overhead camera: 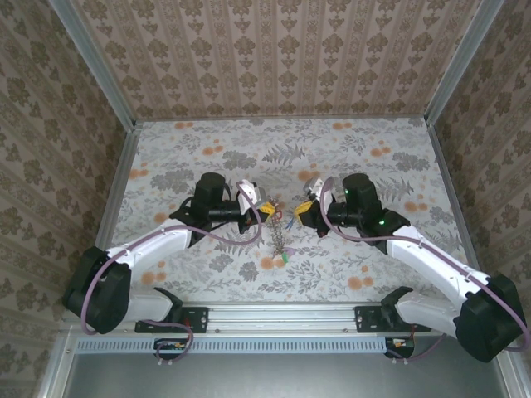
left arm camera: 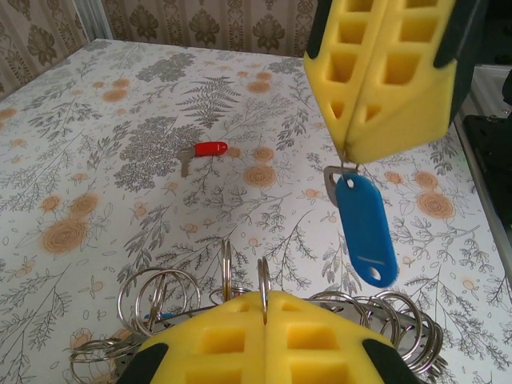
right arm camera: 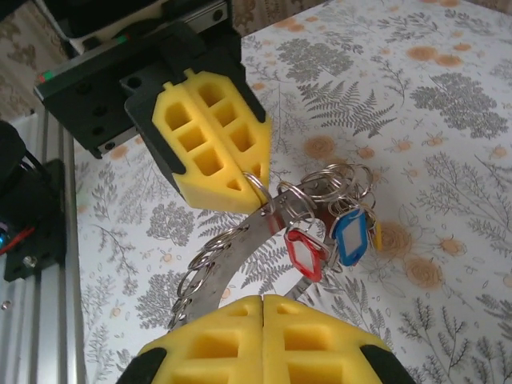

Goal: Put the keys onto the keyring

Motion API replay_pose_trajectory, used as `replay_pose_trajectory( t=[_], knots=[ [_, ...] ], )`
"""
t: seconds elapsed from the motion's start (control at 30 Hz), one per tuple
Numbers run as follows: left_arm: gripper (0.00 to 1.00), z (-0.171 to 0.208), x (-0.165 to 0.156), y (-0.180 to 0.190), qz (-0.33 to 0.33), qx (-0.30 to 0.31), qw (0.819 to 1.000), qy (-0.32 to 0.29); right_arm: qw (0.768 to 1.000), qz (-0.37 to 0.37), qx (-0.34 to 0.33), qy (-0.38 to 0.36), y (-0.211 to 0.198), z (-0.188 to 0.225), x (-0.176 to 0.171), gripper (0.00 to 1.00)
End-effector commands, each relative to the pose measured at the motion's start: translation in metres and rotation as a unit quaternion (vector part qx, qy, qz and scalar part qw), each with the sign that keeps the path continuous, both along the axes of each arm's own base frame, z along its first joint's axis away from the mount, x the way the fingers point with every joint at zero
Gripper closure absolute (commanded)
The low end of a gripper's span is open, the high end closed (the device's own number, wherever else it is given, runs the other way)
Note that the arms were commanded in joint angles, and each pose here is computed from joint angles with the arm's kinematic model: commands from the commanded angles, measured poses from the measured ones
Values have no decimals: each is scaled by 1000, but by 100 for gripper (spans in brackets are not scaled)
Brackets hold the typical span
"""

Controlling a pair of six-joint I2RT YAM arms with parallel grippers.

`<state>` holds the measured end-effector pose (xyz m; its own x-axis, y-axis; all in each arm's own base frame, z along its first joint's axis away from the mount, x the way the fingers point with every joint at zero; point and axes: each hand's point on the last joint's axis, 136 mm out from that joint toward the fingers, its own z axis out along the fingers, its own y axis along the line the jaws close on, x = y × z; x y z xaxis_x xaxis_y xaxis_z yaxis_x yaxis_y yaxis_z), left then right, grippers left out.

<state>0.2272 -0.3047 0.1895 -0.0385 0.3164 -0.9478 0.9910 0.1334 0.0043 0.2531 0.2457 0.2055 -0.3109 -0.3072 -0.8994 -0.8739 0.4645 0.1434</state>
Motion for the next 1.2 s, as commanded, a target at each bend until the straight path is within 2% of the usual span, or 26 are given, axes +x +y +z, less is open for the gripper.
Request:
replay_pose_trajectory(
  t=[0.0,0.33,0.7,0.9,1.07,1.17],
  knots=[
    [100,15,-5,-6,-20,-25,999,-14,997,22,-8,-68,10,22,7,100],
    [100,15,-3,-8,-14,-22,999,-19,996,65,20,-54,44,35,8,100],
    [100,15,-5,-9,-17,-25,999,-18,997,67,15,-37,55,29,15,100],
    [100,15,-6,-9,-20,-25,999,-19,998,53,0,-42,56,22,20,100],
    [100,17,-7,-10,-25,-28,999,-21,997,13,-51,-64,49,10,31,100],
    [100,17,-9,-10,-30,-29,999,-20,996,-15,-57,-74,45,9,39,100]
  ],
)
